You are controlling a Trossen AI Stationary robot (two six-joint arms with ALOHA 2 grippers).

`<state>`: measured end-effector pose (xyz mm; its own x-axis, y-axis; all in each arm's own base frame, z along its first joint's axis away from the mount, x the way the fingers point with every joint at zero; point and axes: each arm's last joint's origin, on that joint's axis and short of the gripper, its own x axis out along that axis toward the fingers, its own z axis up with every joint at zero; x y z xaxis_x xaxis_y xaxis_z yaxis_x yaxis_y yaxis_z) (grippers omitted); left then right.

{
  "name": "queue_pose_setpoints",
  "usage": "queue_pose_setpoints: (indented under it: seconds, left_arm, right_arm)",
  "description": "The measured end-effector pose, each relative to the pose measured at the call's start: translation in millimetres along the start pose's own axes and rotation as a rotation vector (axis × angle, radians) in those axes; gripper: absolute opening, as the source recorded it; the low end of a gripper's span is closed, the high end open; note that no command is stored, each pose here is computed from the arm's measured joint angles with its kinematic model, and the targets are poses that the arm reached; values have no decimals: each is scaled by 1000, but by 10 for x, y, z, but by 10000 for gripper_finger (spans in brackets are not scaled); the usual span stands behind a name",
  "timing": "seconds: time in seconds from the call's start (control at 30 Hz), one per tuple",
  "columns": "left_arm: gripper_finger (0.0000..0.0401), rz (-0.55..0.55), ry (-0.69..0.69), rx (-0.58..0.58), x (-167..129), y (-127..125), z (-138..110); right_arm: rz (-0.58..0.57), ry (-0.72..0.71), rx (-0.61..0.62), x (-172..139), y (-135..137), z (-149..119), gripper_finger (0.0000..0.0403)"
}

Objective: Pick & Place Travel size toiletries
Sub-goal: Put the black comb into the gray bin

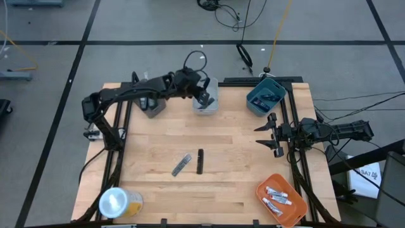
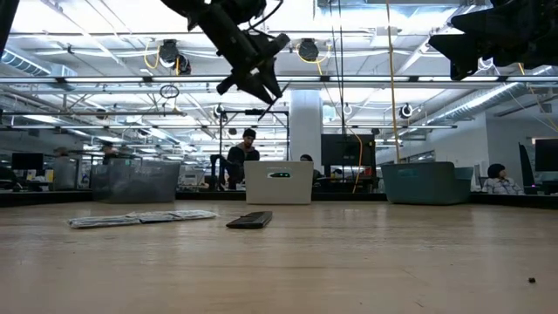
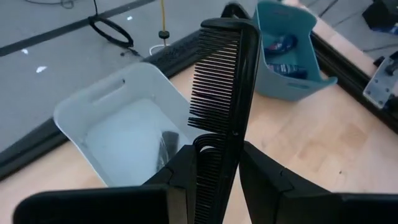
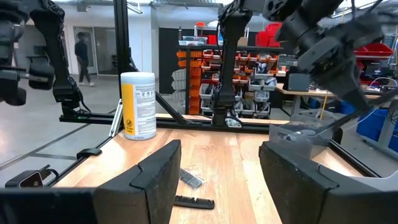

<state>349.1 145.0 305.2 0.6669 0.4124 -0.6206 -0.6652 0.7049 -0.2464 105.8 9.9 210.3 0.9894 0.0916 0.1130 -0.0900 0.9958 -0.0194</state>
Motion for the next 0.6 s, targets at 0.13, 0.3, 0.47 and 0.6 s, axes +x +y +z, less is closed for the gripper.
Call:
queue_pose_setpoints:
  seconds: [0.13, 0.3, 0.47, 0.6]
  left_arm:
    - [88, 9, -17, 1, -24, 36, 148]
    - [88, -17, 39, 0, 170, 49, 161]
    - [88, 0, 96, 1, 481, 77, 95]
    - [88, -4, 133, -7, 663, 110, 57]
  right_arm:
    - [-1, 1, 0, 0, 0, -1, 210]
    - [-1, 0, 0, 0, 0, 0, 210]
    - [-1, 1, 0, 0, 0, -1, 210]
    - [-1, 6, 0, 0, 0, -6, 210]
